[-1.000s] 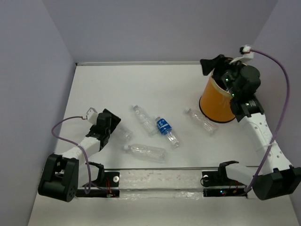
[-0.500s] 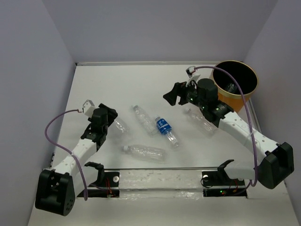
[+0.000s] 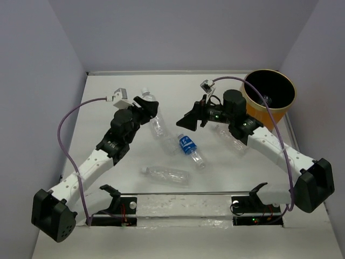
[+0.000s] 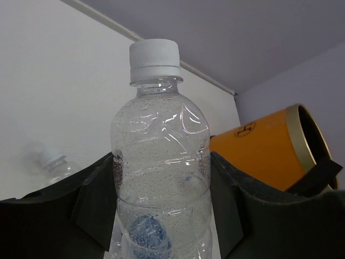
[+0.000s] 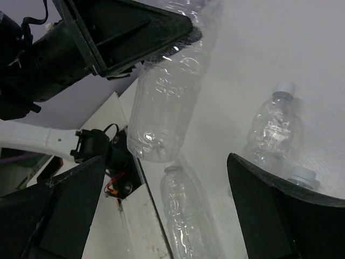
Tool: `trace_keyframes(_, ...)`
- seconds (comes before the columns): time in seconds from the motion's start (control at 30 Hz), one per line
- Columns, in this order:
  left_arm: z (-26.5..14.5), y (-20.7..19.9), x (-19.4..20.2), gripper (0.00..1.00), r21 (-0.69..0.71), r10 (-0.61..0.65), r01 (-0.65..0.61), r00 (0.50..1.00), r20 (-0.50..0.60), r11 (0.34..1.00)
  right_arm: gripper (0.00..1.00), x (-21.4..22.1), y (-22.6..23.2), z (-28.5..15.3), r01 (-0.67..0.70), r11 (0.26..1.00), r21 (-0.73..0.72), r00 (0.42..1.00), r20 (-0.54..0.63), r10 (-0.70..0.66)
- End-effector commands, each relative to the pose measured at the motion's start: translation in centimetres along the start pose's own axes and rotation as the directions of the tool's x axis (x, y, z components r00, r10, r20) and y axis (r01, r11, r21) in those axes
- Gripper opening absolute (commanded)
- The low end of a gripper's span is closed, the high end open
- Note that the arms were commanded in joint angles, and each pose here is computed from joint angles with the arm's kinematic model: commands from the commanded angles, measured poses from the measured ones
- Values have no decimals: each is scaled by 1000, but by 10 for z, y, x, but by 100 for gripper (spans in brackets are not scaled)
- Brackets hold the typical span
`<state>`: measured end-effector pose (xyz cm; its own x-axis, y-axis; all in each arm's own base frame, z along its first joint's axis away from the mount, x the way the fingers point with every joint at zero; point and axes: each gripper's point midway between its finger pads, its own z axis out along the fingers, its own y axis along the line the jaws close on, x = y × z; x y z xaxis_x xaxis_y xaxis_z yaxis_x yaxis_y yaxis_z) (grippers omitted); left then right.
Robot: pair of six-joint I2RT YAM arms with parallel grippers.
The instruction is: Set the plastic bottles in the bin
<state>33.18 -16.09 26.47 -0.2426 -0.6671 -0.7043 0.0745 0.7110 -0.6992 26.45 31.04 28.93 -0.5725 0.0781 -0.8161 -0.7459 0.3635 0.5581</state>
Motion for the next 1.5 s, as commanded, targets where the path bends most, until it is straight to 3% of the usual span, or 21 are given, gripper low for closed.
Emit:
trace_keyframes(0.0,-1,-72,4,49,214,42,-38,999,-14,976,99,-6,42,11,14,985,-169,1000,-4,-15)
trace_keyframes(0.13,-2,-112,19,49,316,44,-25,998,-54,949,100,0,39,28,12,991,-130,1000,9,-11)
trace_keyframes(0.3,-10,-129,18,53,365,15,10,998,-65,931,97,0,22,34,1,998,-60,999,38,1)
trace_keyframes(0.4,-13,-130,17,58,375,6,20,998,-67,927,75,-7,27,34,-14,996,-91,996,85,22)
trace_keyframes(0.43,-16,-131,16,67,382,0,27,997,-71,924,68,-2,25,34,-46,995,-89,995,85,54)
trace_keyframes(0.47,-17,-131,17,70,383,-1,29,997,-73,923,67,-6,22,35,-51,996,-72,992,108,59)
trace_keyframes(0.5,-18,-130,17,72,386,-4,33,997,-75,922,70,-5,17,36,-66,996,-54,991,112,71)
trace_keyframes(0.53,-20,-131,16,72,389,-13,41,997,-74,920,80,-7,13,38,-76,997,-34,990,117,79)
trace_keyframes(0.63,-25,-131,13,72,399,-25,51,997,-69,915,90,0,7,46,-107,994,-30,990,90,109)
trace_keyframes(0.8,-30,-131,13,72,417,-42,68,997,-71,906,92,0,27,53,-136,977,-167,988,53,146)
trace_keyframes(0.9,-33,-131,9,73,423,-45,64,997,-56,904,75,-2,31,54,-143,971,-194,986,52,156)
trace_keyframes(0.93,-34,-130,7,78,422,-44,60,998,-48,905,60,-3,30,53,-145,971,-188,985,61,159)
trace_keyframes(1.0,-36,-127,3,88,402,-36,50,998,-41,914,44,-12,31,49,-129,978,-166,983,105,148)
trace_keyframes(1.03,-38,-126,-5,99,386,-38,43,999,-18,922,38,-15,31,47,-117,981,-152,984,116,136)
trace_keyframes(1.07,-38,-118,-3,99,346,-17,26,999,-31,938,31,-23,32,42,-105,985,-135,981,147,124)
trace_keyframes(1.13,-46,-120,-24,99,325,-1,-5,1000,18,946,25,-37,22,32,-87,992,-96,979,178,103)
trace_keyframes(1.3,-71,-98,-50,99,230,55,-71,996,75,971,23,-84,-21,-8,-108,994,24,954,284,97)
trace_keyframes(1.4,-84,-79,-42,99,211,89,-98,995,52,972,23,-125,-57,-62,-117,977,176,915,402,37)
trace_keyframes(1.47,-91,-71,-37,99,207,124,-127,992,27,970,23,-168,-81,-120,-108,926,363,852,513,-102)
